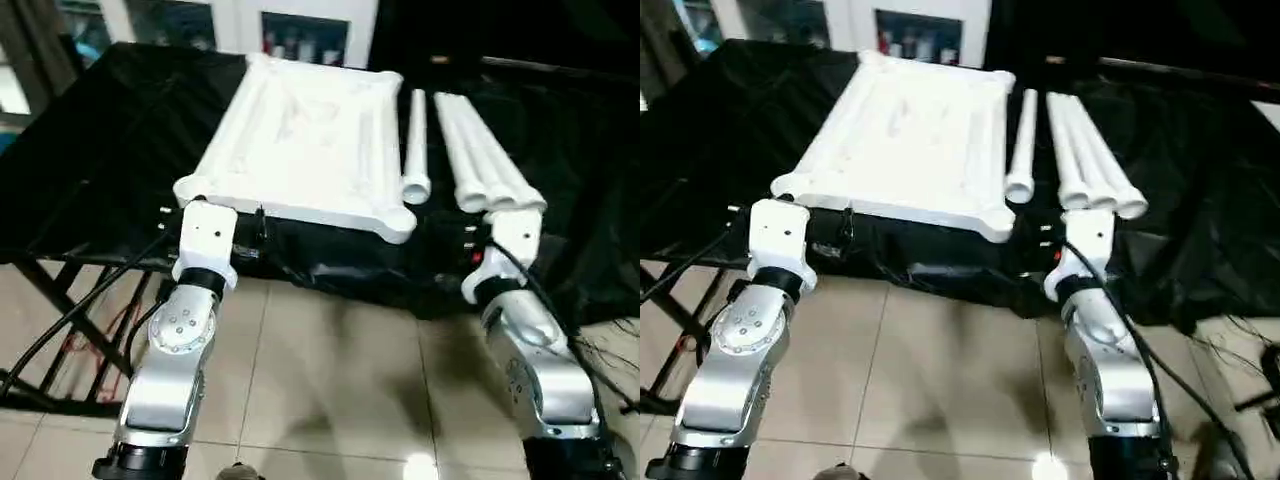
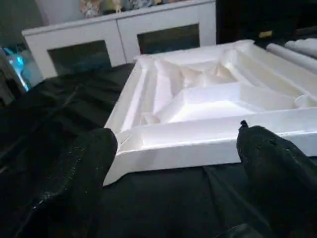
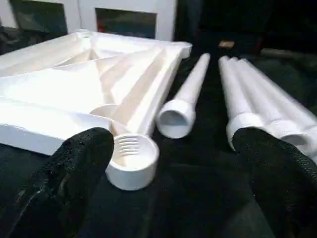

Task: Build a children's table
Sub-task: Move to table

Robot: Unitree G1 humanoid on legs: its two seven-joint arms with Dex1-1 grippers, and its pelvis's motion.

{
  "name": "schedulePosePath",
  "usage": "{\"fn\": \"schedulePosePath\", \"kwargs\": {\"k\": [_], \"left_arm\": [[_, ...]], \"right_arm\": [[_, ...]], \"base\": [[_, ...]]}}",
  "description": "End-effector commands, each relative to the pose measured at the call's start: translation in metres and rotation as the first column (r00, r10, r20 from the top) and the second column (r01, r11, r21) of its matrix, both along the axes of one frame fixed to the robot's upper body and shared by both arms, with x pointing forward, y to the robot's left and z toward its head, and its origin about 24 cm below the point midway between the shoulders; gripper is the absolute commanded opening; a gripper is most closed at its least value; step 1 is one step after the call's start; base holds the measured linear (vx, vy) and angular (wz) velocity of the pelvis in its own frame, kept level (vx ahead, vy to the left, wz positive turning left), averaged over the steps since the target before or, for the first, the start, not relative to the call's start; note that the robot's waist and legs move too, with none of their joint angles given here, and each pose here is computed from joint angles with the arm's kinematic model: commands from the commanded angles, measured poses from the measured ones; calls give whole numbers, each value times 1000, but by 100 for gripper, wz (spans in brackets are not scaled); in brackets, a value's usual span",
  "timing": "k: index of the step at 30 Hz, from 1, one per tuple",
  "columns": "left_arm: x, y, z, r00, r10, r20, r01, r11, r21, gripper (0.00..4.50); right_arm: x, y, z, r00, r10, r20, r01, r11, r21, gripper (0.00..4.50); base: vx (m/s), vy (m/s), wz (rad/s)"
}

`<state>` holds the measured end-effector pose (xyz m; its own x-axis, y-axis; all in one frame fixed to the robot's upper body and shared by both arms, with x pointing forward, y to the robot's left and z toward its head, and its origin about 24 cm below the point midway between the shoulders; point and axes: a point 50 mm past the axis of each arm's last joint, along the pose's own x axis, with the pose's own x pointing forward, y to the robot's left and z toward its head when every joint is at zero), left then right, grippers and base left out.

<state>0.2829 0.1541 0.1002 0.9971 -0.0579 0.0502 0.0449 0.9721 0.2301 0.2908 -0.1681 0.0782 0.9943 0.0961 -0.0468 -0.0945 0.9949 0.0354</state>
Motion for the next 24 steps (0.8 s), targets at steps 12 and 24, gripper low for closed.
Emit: {"fn": "schedulePosePath", "kwargs": {"k": [12,24], "left_arm": [[9,-4,1,999,-47,-26,47,999,-17,444],[11,-1,-2,999,-25,-43,22,998,-62,444]], "right_arm": [[-3,4,3,999,46,-1,-46,999,-26,448],[-1,0,3,1000,17,1,-17,999,-28,448]], "base": [[22,-12,4],[0,0,0]]}}
